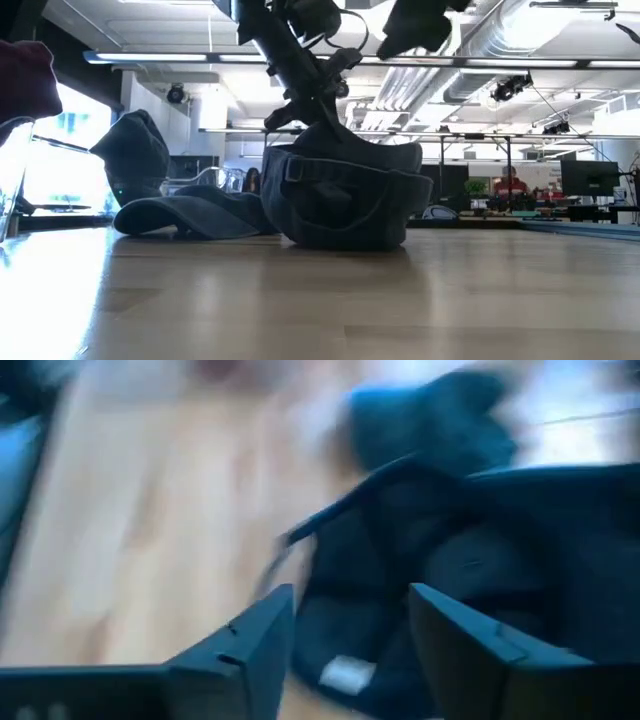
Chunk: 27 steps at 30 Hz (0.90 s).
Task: Pick & Place hat
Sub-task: Put the right blue cap into the top transparent bin
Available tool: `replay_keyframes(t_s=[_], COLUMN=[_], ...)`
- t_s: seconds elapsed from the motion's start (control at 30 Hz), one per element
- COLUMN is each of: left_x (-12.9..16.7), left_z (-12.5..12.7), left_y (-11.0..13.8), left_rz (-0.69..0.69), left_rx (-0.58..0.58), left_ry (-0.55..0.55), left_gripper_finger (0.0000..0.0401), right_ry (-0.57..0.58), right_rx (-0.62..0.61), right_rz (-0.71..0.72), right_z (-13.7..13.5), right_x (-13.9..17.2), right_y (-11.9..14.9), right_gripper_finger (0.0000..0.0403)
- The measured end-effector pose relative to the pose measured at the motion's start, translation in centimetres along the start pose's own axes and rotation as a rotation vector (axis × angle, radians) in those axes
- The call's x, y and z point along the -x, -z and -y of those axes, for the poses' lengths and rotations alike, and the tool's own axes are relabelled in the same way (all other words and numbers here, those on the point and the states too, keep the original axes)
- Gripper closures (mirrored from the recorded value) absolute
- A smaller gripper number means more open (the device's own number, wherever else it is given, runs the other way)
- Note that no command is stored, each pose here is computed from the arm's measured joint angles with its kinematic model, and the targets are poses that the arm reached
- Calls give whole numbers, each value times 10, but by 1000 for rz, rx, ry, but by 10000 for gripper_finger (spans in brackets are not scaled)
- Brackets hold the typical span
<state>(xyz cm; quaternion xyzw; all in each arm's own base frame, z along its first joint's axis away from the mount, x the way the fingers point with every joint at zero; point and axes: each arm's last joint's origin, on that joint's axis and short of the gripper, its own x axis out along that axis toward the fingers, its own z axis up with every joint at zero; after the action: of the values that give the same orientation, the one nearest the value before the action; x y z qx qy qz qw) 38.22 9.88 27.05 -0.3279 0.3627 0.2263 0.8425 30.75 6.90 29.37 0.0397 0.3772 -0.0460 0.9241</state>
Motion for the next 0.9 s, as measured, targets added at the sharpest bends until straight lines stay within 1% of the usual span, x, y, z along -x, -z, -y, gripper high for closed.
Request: replay_keyframes(t_s=[0.07,0.13,0.23,0.3,0.33,0.43,0.53,0.6,0.7,0.9], left_x=[0,0,0,0,0,1,7,6,6,11], left_z=[0,0,0,0,0,1,2,4,5,13], left_y=[0,0,0,0,0,0,0,2,2,6], left_rz=[-7,-13,-14,-13,-14,-15,-13,-19,-39,-54], left_rx=[14,19,27,35,38,44,42,38,43,45], left_ry=[9,17,17,16,16,22,34,38,69,113], left_gripper_finger=[401,401,401,401,401,401,401,401,401,401], right_ry=[97,157,163,133,122,141,174,232,365,553], right_rx=[-38,-51,-62,-61,-57,-67,-75,-73,-100,-276], right_rz=[38,64,104,139,163,184,151,135,144,245], right_z=[2,2,4,7,9,16,23,26,27,31], right_x=[-5,-20,-50,-70,-79,-107,-133,-148,-164,-170], right_y=[7,21,45,57,61,71,75,77,79,78], right_gripper_finger=[247,286,350,387,394,385,393,400,395,399])
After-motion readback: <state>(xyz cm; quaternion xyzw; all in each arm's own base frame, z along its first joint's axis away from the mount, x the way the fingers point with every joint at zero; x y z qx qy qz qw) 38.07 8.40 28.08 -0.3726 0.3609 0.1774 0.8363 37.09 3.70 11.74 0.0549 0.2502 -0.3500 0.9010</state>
